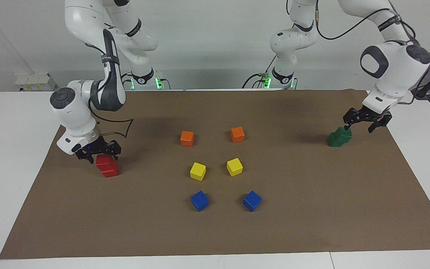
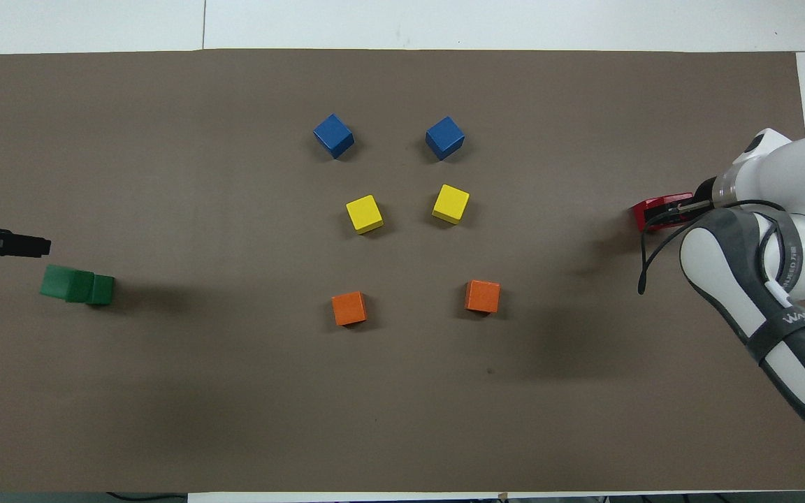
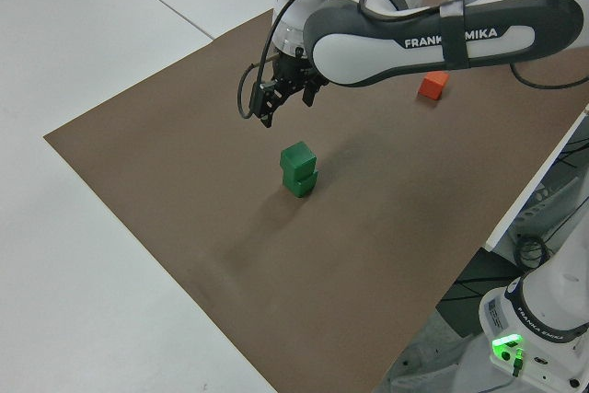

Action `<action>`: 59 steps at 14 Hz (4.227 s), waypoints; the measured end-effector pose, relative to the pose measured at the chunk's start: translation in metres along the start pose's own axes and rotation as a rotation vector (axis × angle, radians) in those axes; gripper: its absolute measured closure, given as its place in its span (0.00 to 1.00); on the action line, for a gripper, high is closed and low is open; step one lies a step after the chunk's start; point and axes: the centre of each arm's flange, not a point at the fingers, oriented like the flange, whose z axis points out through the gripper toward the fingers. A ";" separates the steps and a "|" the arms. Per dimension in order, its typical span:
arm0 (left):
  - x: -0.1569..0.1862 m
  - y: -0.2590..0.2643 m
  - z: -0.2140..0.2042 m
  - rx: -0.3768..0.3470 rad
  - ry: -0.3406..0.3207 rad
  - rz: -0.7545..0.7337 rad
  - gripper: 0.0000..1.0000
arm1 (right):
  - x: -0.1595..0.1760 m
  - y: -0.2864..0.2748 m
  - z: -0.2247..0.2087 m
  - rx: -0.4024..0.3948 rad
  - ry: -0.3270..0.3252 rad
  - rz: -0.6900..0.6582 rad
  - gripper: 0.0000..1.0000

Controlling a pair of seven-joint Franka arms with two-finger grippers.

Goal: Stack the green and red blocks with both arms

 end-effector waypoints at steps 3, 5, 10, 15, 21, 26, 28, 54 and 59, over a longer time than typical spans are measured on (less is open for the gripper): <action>0.016 0.016 -0.036 0.012 0.039 -0.016 0.00 | 0.006 0.000 -0.036 0.004 -0.038 -0.002 0.00; 0.017 0.024 -0.042 0.012 0.043 -0.060 0.00 | 0.003 -0.004 -0.090 -0.005 -0.033 -0.006 0.00; 0.019 0.029 -0.050 0.013 0.058 -0.157 0.00 | -0.043 -0.022 -0.206 0.029 -0.050 0.009 0.00; 0.022 0.034 -0.061 0.009 0.053 -0.174 0.00 | -0.067 -0.053 -0.261 0.044 -0.082 0.025 0.00; 0.030 0.062 -0.092 -0.005 0.024 -0.226 0.00 | -0.059 -0.052 -0.248 0.053 -0.133 0.060 0.00; 0.029 0.075 -0.122 -0.015 -0.015 -0.218 0.00 | -0.047 -0.048 -0.241 0.061 -0.153 0.061 0.00; 0.028 0.082 -0.125 -0.019 -0.031 -0.225 0.00 | -0.046 -0.047 -0.245 0.060 -0.146 0.061 0.00; 0.019 0.084 -0.150 -0.030 -0.084 -0.234 0.00 | -0.046 -0.037 -0.246 0.035 -0.147 0.056 0.00; 0.019 0.084 -0.152 -0.029 -0.081 -0.234 0.00 | -0.046 -0.032 -0.249 0.016 -0.141 0.069 0.00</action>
